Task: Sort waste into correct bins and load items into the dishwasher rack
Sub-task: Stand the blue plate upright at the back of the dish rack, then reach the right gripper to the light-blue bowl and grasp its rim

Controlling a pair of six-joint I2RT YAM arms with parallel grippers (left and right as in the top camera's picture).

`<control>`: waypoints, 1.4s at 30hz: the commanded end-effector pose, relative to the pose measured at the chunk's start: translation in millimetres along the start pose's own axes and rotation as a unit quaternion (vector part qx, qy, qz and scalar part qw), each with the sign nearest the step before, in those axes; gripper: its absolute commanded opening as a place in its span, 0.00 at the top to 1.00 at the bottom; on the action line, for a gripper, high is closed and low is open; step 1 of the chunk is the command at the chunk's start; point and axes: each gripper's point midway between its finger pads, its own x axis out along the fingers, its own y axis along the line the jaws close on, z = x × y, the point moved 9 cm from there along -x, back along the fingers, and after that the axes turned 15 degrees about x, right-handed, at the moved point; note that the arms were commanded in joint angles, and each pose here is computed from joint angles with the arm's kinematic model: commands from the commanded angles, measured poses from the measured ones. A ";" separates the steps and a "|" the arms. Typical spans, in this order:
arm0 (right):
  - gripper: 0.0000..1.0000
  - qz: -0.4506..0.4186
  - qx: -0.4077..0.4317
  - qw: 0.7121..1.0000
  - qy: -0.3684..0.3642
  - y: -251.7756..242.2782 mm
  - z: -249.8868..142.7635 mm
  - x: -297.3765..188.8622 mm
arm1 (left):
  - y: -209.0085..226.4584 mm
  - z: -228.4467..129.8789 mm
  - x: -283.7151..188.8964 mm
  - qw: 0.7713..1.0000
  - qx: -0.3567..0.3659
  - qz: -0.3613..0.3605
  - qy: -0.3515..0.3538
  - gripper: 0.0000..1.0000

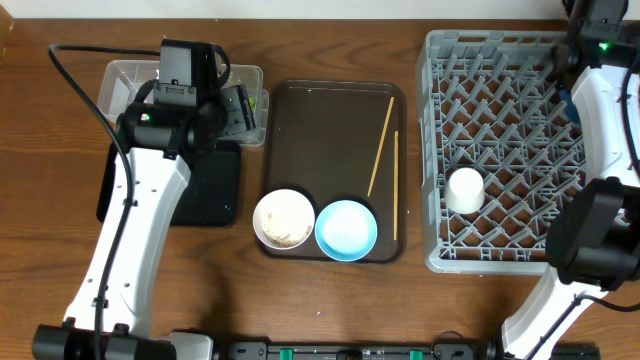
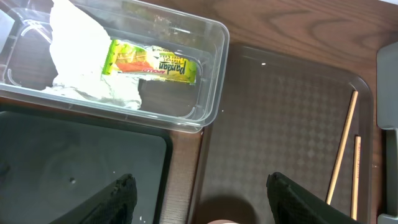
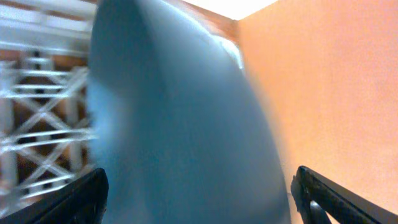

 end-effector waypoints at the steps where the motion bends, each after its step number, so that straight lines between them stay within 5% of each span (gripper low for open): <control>1: 0.08 0.064 0.043 0.997 -0.013 8.1 3.6 -13.4 | 1.8 0.7 1.8 1.000 -0.002 0.007 0.000 0.30; 11: 0.04 0.118 0.074 0.989 -0.040 1.0 14.6 -32.5 | 1.9 0.9 1.8 1.000 -0.002 0.007 0.000 0.30; 24: 0.01 0.255 0.130 0.941 -0.183 -56.6 41.4 -160.8 | 1.8 0.8 1.8 1.000 -0.002 0.007 0.000 0.30; 28: 0.01 0.402 0.144 0.892 -0.145 -34.8 32.7 -181.0 | 1.9 0.8 1.8 1.000 -0.002 0.007 0.000 0.30; 34: 0.01 0.636 0.139 0.758 -0.040 17.4 18.1 -207.8 | 1.8 0.7 1.8 1.000 -0.002 0.007 0.000 0.30; 37: 0.03 0.651 0.118 0.750 0.005 51.1 9.4 -213.3 | 1.9 0.0 1.8 1.000 -0.002 0.007 0.003 0.30; 42: 0.08 0.602 0.066 0.793 0.071 105.1 -14.2 -225.3 | 2.0 -1.6 1.6 1.000 -0.001 0.007 0.008 0.29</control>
